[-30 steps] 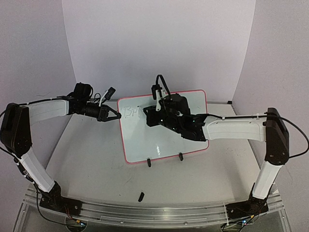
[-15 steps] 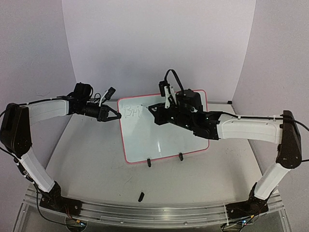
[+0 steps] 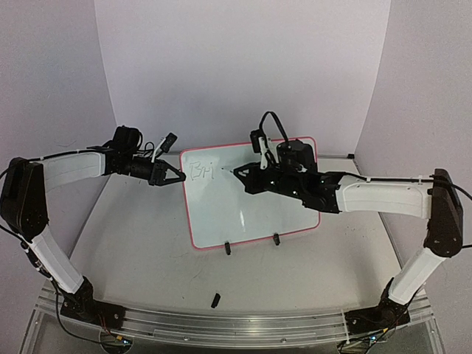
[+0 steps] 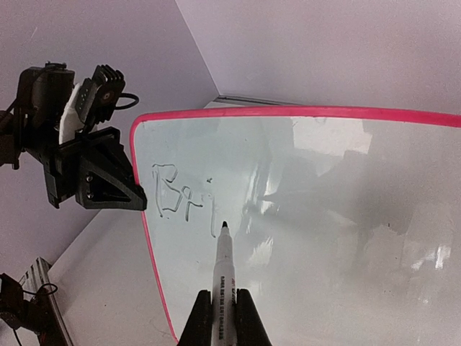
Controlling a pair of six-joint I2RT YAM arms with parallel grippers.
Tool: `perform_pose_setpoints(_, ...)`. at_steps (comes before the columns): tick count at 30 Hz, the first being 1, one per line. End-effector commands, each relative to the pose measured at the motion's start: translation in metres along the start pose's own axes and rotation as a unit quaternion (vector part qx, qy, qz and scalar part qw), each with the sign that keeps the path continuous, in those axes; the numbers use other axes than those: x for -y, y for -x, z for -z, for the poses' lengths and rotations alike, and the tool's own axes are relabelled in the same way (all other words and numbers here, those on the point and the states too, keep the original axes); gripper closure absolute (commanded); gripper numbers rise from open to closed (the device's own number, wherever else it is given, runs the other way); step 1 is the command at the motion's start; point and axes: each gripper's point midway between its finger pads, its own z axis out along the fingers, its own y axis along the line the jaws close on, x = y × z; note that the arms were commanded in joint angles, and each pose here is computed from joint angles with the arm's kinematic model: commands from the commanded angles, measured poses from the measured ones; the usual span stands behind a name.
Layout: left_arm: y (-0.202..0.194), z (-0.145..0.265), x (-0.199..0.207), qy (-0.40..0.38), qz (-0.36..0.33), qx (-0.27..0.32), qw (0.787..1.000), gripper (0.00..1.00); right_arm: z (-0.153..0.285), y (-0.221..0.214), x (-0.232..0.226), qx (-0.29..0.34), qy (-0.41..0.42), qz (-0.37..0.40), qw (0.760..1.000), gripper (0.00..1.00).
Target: Write a sentence on the whiteboard
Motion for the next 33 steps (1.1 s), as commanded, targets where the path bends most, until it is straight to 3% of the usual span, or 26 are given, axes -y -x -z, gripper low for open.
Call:
perform_pose_setpoints(1, 0.013, 0.003, 0.003, 0.024, -0.064, 0.003, 0.998, 1.0, -0.012, 0.012, -0.004, 0.019, 0.01, -0.004, 1.0, 1.0)
perform_pose_setpoints(18, 0.013, 0.003, 0.003, 0.024, -0.065, 0.003, 0.998, 1.0, -0.021, 0.022, 0.012, 0.044, -0.032, -0.006, 0.998, 1.0)
perform_pose_setpoints(33, 0.012, 0.002, 0.002, 0.024, -0.064, 0.001, 0.998, 1.0, -0.03, -0.011, 0.009, -0.009, -0.009, -0.008, 1.0, 1.0)
